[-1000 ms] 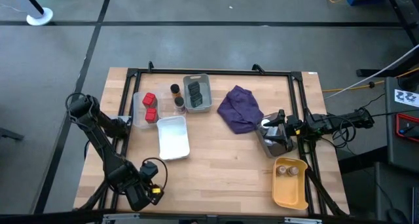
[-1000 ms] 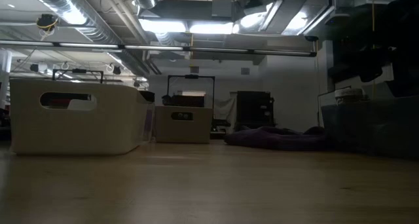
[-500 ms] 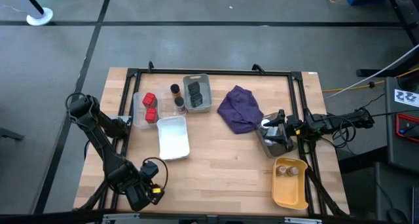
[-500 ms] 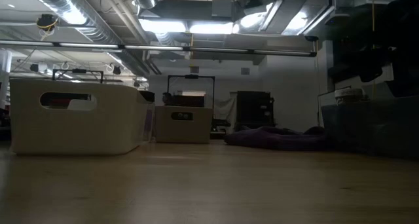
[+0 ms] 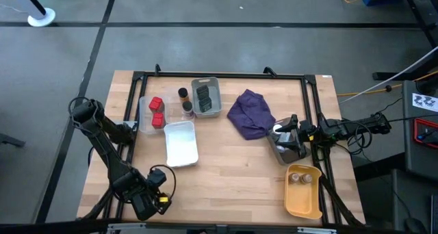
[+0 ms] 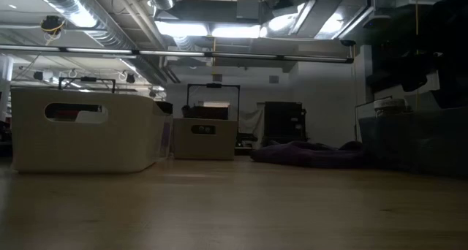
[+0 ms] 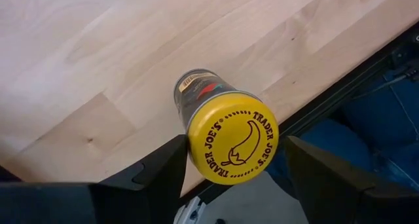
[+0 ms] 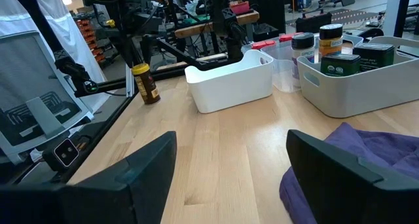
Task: Sort spices by type
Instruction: Put the yellow seasoning bottle into the white bin
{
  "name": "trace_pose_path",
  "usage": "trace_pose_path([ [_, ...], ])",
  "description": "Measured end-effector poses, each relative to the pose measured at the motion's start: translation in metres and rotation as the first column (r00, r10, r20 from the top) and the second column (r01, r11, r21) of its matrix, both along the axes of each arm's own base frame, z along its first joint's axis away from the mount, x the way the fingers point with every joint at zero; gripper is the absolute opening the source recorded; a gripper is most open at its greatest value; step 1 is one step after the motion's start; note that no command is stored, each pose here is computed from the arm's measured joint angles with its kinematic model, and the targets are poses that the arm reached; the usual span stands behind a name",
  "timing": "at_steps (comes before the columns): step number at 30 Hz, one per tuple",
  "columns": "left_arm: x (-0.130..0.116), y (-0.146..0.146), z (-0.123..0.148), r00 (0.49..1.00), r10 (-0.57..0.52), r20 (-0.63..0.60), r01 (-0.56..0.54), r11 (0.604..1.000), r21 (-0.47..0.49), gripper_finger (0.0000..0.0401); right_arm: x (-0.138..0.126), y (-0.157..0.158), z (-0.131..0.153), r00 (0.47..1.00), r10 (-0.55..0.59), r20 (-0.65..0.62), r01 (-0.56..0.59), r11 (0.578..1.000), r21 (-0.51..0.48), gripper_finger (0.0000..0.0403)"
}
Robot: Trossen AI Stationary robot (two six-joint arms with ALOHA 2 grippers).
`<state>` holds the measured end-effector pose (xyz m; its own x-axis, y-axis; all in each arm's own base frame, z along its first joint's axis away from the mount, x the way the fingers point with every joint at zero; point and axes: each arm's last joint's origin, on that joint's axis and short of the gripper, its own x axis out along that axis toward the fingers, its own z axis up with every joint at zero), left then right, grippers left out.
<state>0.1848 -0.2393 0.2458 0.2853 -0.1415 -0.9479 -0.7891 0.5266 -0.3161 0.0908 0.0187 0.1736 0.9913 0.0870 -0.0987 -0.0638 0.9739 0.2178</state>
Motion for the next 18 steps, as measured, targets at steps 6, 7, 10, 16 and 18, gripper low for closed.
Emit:
trace_pose_path([
  [6,0.0013,-0.0010,0.0005,1.000,-0.015,0.025,0.015,1.000,0.002,0.0240,0.0000,0.0000,0.0000,1.000,0.000,0.000,0.000,1.000,0.000,0.0287],
  [7,0.0012,-0.0009,0.0005,1.000,-0.014,0.025,0.014,1.000,0.002,0.0240,0.0000,0.0000,0.0000,1.000,0.000,0.000,0.000,1.000,0.000,0.0287],
  [10,0.0013,-0.0010,0.0006,1.000,-0.014,0.026,0.014,1.000,0.002,0.0240,0.0000,0.0000,0.0000,1.000,0.000,0.000,0.000,1.000,0.000,0.0287],
  [16,0.0014,-0.0010,0.0006,0.999,-0.036,0.030,0.036,0.999,0.008,0.0240,0.0000,0.0000,0.0000,1.000,0.000,0.000,0.000,1.000,0.000,0.0287],
  [18,0.0014,-0.0011,0.0006,0.999,-0.032,0.029,0.032,0.999,0.007,0.0240,0.0000,0.0000,0.0000,1.000,0.000,0.000,0.000,1.000,0.000,0.0287],
])
